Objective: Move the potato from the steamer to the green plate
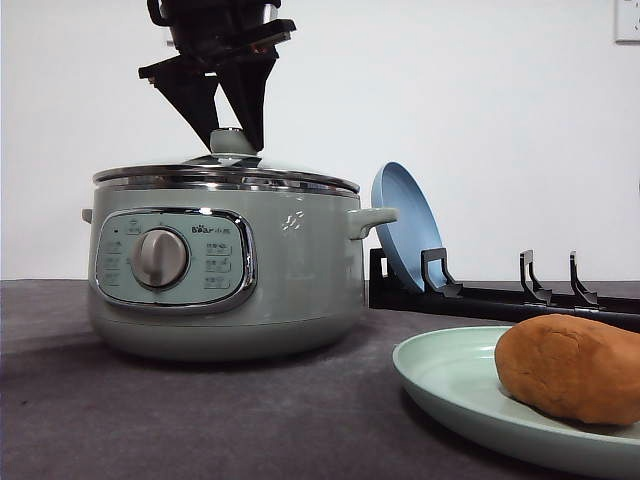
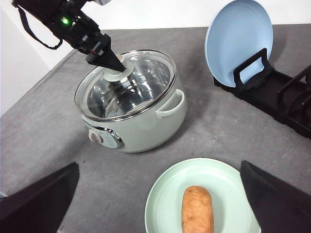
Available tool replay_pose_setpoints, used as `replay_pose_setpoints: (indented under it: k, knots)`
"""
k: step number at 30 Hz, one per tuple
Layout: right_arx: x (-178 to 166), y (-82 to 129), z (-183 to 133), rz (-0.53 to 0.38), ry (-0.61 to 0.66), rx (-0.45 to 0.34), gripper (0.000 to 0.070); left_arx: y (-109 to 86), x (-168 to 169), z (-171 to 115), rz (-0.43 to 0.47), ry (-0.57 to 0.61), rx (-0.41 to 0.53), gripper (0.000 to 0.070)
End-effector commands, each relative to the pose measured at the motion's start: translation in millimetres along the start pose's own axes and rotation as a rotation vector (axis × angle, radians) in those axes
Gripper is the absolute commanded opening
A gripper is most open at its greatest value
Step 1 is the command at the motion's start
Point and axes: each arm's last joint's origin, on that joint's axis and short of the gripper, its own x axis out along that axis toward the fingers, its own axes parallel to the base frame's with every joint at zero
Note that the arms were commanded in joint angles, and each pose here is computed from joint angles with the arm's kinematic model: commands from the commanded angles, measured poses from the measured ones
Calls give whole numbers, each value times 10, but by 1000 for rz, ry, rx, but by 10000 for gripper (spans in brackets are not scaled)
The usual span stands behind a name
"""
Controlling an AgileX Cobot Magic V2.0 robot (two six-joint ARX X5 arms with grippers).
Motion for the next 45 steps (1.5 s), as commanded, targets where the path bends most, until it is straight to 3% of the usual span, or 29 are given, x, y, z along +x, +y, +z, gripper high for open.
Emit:
replay_pose_setpoints:
  k: [1,23,33,35,38,40,42,45]
  knots:
    - [-29,16,35,11,-15,-7,685,-35,253,71,-34,15,54,0]
    - [-29,16,35,12,-15,-6,685,-55,-30,62,-28,-65,63,0]
    - [-29,21,33,29,-8,1,685,-49,-39,-8,-33,3,25,14]
    - [-29,22,32,32,-7,1,685,-48,-41,-13,-33,8,20,129]
    - [-29,23,32,36,-6,1,685,-51,-85,-15,-32,-4,7,402]
    - [-29,23,32,36,-6,1,685,-55,-156,-25,-31,-21,4,530]
    - [-29,23,32,36,-6,0,685,-59,-256,-43,-29,-42,3,567]
    - [-29,23,32,35,-6,0,685,-64,-440,-84,-27,-80,-15,567]
